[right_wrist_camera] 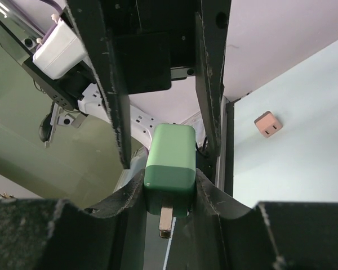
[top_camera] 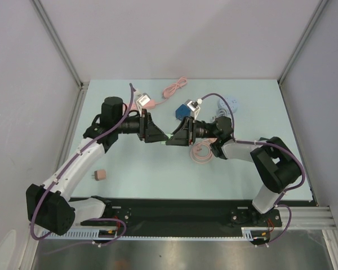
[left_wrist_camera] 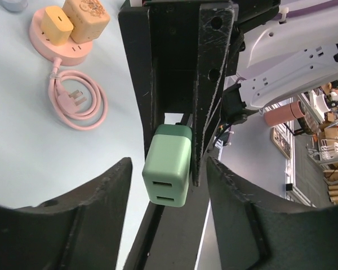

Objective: Insert the plug

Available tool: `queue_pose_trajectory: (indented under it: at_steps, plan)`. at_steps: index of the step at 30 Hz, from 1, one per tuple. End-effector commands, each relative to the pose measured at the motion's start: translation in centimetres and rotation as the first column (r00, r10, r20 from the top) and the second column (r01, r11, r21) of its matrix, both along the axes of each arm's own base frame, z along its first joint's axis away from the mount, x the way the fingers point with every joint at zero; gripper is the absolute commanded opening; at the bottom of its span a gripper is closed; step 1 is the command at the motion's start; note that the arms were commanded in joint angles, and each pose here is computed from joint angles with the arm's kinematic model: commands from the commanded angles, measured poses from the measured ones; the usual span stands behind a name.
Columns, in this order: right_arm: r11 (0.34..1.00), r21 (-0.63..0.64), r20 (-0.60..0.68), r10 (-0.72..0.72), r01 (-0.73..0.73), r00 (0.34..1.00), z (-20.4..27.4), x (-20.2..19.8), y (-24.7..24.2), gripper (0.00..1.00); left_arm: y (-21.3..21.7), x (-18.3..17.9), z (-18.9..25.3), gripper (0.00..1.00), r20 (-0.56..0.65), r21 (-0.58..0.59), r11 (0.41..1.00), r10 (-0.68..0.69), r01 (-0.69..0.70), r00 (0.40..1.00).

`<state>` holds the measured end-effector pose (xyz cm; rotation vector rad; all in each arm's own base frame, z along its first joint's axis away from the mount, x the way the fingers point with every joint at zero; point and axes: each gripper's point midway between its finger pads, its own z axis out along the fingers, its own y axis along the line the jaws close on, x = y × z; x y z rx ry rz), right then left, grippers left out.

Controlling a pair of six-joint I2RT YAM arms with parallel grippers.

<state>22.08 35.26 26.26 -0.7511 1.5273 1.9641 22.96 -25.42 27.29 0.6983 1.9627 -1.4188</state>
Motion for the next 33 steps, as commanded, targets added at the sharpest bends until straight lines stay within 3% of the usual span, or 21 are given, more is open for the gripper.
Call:
queue_pose_trajectory:
  at_steps: [1,5,10,11,17,21,30,33]
  plan:
    - [0.992,0.125,0.184,-0.010,-0.013,0.983,3.6,-1.2,-0.5,0.00,-0.3,-0.4,0.4,0.58,0.044,-0.022,0.999,-0.043,0.044,0.998]
    - [0.992,0.127,0.186,-0.016,-0.008,0.982,3.6,-1.2,-0.6,0.00,-0.5,-1.1,0.3,0.44,0.025,-0.048,0.997,-0.067,0.068,0.997]
    - [0.993,0.119,0.149,-0.010,-0.008,0.989,3.2,-0.6,-0.1,0.00,-1.0,-1.8,1.3,0.08,0.017,-0.102,0.990,-0.093,0.095,0.995]
    - [0.994,0.110,0.129,-0.008,-0.007,0.992,2.6,-0.3,0.1,0.04,-1.2,-2.0,1.4,0.02,-0.012,-0.114,0.989,-0.095,0.093,0.995]
    - [0.990,0.126,0.078,-0.070,0.060,0.994,2.7,1.3,-0.2,0.52,-1.3,-0.8,2.5,0.00,-0.075,-0.116,0.993,-0.010,0.001,0.997]
    - [0.985,0.115,0.029,-0.132,0.128,0.991,2.1,3.1,-0.7,0.60,-0.9,1.0,1.8,0.00,-0.088,-0.045,0.995,0.085,-0.089,0.993]
    - [0.972,0.036,-0.060,-0.230,0.232,0.971,-1.1,7.1,-1.5,0.63,0.3,4.6,1.2,0.00,-0.079,0.065,0.974,0.222,-0.218,0.972]
    - [0.967,0.033,-0.070,-0.251,0.254,0.965,-1.2,7.9,-1.9,0.62,3.0,7.4,0.5,0.00,-0.079,0.158,0.905,0.410,-0.395,0.909]
